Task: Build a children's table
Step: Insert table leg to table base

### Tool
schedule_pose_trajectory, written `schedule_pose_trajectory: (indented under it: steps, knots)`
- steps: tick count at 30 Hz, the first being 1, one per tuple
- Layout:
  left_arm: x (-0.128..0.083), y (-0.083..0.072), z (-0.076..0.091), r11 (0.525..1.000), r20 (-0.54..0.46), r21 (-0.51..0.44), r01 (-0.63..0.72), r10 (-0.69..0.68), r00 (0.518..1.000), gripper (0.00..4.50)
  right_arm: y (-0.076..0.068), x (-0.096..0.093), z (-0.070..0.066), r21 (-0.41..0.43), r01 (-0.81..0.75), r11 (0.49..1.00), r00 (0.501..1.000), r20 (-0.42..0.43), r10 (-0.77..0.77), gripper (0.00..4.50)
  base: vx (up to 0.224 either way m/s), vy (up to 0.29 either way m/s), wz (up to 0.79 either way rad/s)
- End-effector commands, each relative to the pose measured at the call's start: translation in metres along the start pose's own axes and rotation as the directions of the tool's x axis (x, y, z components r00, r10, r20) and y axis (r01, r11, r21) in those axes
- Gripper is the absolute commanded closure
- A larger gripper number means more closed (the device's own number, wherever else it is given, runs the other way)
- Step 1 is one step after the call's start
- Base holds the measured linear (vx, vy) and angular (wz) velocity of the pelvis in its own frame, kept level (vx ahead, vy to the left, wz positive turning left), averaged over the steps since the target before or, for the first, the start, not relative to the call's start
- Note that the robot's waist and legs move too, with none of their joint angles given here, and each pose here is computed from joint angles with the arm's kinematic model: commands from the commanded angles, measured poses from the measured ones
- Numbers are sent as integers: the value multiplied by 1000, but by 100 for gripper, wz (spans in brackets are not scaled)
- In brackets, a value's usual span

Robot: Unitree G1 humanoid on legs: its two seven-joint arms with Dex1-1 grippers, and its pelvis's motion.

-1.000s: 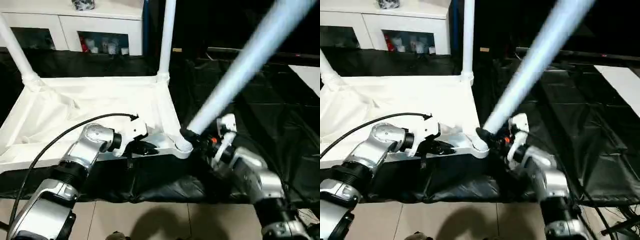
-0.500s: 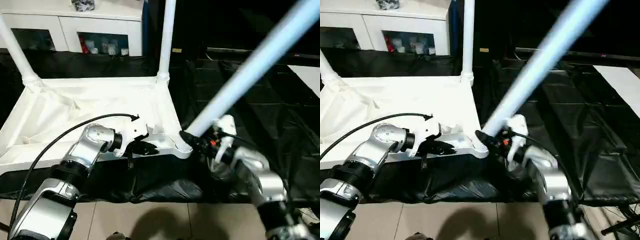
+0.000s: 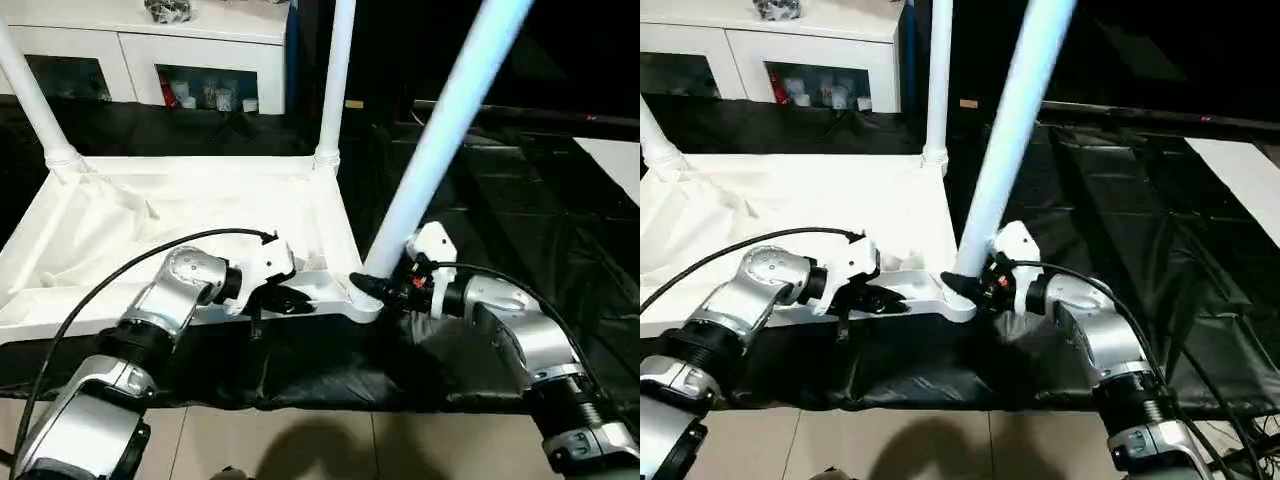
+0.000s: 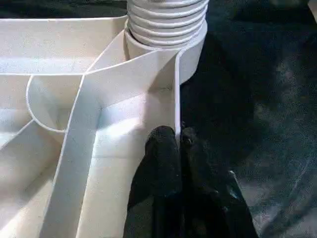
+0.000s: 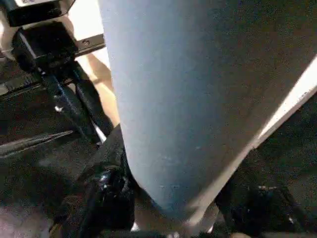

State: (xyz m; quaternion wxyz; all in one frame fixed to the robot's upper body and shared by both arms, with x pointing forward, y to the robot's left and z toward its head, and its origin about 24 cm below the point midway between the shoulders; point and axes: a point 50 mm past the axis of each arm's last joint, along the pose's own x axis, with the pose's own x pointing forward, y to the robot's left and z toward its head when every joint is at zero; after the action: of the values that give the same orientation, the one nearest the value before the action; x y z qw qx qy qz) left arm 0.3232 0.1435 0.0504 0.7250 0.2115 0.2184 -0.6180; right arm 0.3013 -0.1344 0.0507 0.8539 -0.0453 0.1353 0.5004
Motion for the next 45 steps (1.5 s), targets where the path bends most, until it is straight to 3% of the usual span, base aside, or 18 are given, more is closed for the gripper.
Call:
schedule_pose_trajectory:
  steps: [1, 11, 17, 21, 24, 26, 30, 36, 45]
  knots:
    - [-6, 4, 10, 999, 23, 46, -8, 7, 1000, 450, 17, 3, -36, 95, -99, 991, 983, -147, 113, 261, 0, 0, 0]
    - [-16, -4, 17, 981, -1, 113, 158, -159, 987, 450, 29, 4, -38, 69, -281, 957, 942, -173, 289, 261, 0, 0, 0]
    - [-17, 2, 21, 991, 19, 90, 97, -99, 995, 450, 31, 9, -36, 73, -289, 955, 944, -147, 297, 261, 0, 0, 0]
    - [-16, 9, 24, 998, 46, 58, -22, 20, 999, 450, 20, 18, -33, 62, -157, 986, 979, -125, 163, 261, 0, 0, 0]
    - [-16, 16, 27, 990, 56, -1, -138, 138, 989, 450, 4, 28, -28, 77, 46, 996, 994, -101, -38, 261, -20, 4, -3]
    - [-11, 16, 33, 980, 68, -46, -192, 195, 979, 450, -8, 37, -27, 139, 223, 965, 972, -107, -209, 261, -59, 23, -13]
    - [1, 9, 43, 966, 83, -93, -240, 247, 965, 450, -15, 47, -28, 182, 354, 917, 932, -148, -331, 261, -33, 46, -17]
    - [26, -6, 57, 955, 105, -127, -268, 281, 954, 450, -13, 63, -24, 195, 403, 894, 912, -163, -376, 261, 0, 0, 0]
    - [23, -7, 57, 948, 89, -117, -295, 306, 948, 450, -6, 80, -15, 210, 372, 904, 928, -115, -355, 261, 0, 0, 0]
